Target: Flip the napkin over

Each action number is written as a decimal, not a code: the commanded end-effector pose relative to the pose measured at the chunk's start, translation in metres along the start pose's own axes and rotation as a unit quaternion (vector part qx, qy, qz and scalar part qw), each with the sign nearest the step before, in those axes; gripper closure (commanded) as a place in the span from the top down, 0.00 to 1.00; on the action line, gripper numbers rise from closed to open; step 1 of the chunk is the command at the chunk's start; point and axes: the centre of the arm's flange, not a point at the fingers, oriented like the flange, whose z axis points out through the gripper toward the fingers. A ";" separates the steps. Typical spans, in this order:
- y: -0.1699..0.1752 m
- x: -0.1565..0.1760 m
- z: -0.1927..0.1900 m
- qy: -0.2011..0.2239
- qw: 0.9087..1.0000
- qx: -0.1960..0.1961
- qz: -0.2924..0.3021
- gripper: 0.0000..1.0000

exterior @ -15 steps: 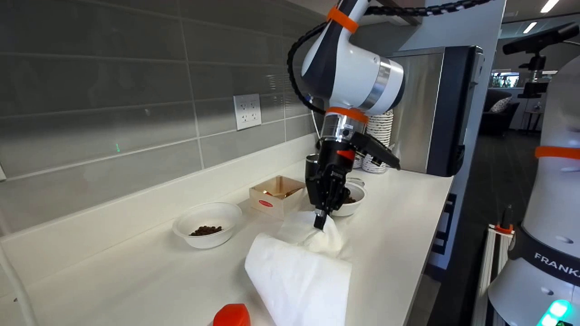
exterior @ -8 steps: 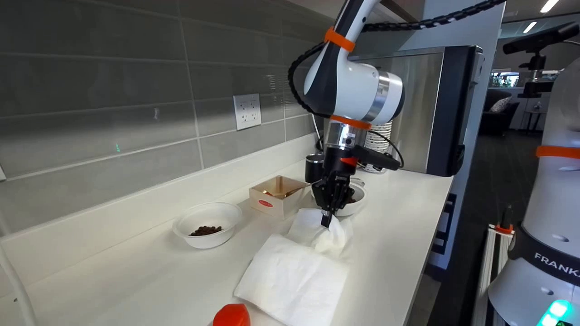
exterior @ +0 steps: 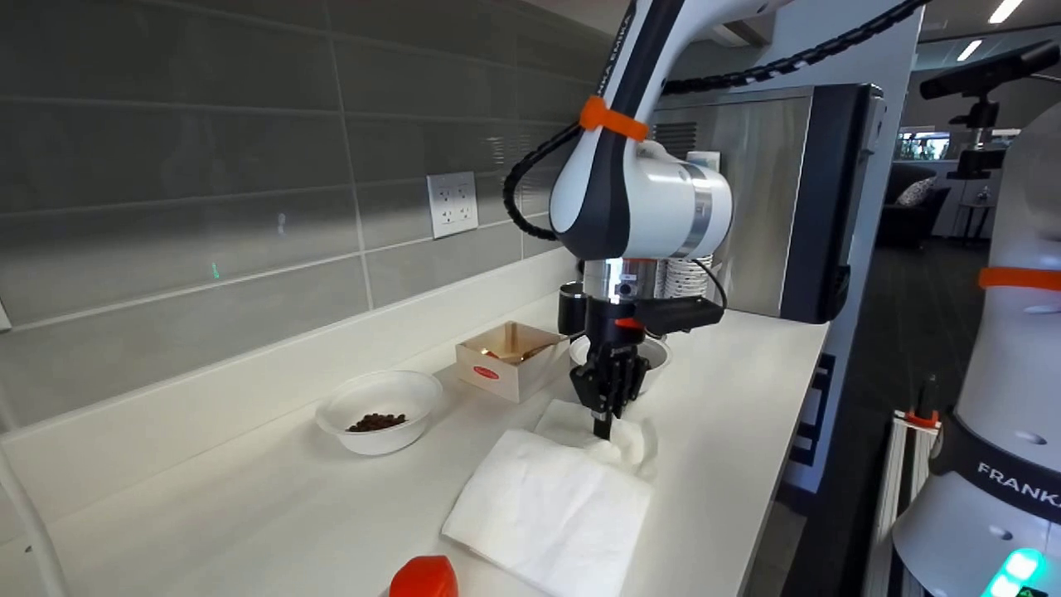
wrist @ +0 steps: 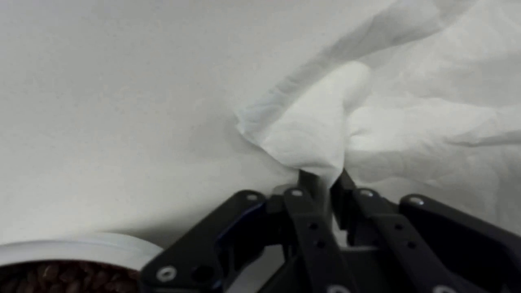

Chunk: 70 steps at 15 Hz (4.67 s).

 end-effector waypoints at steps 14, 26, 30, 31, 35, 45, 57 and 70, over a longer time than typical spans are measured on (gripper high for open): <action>-0.093 -0.058 -0.081 0.021 0.982 -0.183 -0.049 1.00; -0.153 -0.127 -0.101 -0.090 0.986 -0.109 -0.085 0.99; -0.141 -0.110 -0.078 -0.084 0.988 -0.102 -0.079 1.00; -0.138 -0.105 -0.071 -0.083 0.988 -0.098 -0.079 1.00; -0.128 -0.088 -0.042 -0.082 0.989 -0.088 -0.082 1.00; -0.109 -0.077 0.037 -0.125 0.984 -0.095 -0.079 1.00; -0.106 -0.081 0.018 -0.113 0.987 -0.093 -0.069 1.00; -0.133 -0.085 -0.070 -0.047 0.992 -0.104 -0.057 1.00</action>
